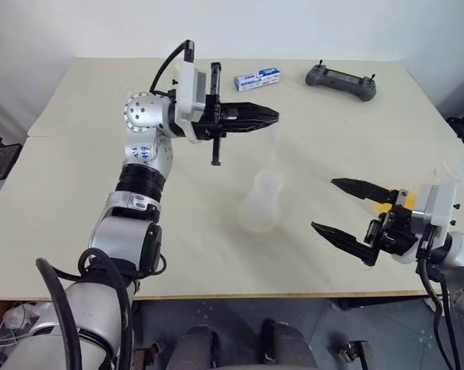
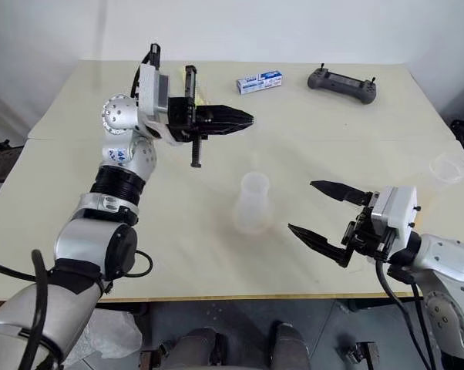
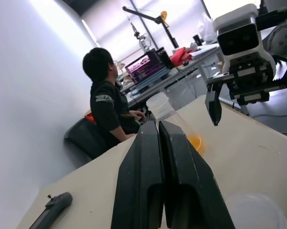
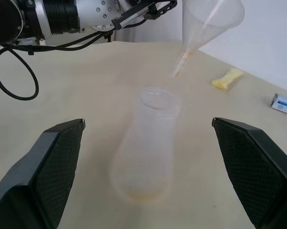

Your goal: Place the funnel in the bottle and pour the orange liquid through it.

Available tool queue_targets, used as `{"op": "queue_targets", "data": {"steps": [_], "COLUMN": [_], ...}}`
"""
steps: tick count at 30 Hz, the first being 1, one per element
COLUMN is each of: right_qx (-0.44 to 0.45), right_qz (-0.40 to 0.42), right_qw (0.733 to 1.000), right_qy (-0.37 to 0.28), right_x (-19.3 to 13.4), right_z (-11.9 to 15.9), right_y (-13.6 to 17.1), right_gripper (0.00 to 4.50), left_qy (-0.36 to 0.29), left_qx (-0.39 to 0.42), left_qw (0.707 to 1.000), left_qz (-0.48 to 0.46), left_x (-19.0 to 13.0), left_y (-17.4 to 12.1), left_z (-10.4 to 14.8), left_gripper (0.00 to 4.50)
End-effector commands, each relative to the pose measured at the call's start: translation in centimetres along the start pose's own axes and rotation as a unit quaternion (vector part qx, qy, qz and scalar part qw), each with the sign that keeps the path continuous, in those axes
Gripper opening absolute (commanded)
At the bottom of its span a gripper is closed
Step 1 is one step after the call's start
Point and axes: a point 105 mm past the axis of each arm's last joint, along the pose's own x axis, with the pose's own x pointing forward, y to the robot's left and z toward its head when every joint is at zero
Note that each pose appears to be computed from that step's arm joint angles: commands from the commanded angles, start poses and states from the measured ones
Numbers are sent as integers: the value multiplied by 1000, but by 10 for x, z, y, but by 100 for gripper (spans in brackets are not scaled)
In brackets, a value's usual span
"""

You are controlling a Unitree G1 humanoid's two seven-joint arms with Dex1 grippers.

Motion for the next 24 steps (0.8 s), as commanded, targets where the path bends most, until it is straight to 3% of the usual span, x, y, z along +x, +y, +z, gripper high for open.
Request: {"op": "queue_targets", "data": {"steps": [1, 21, 24], "right_qx": [-30, -33, -34], "right_qz": [-7, -19, -20], "right_qw": [999, 999, 999], "right_qy": [-17, -8, -6], "right_x": [-1, -2, -3], "right_z": [11, 6, 6], "right_y": [1, 2, 2], "right_gripper": [450, 450, 450], "left_qy": [18, 50, 50], "left_qx": [21, 67, 72], "left_qw": [997, 985, 984], "left_qz": [-65, -150, -154], "left_x": [-5, 9, 9], "left_y": [-14, -52, -55], "left_z": [1, -18, -19], "left_gripper": [4, 4, 65]}}
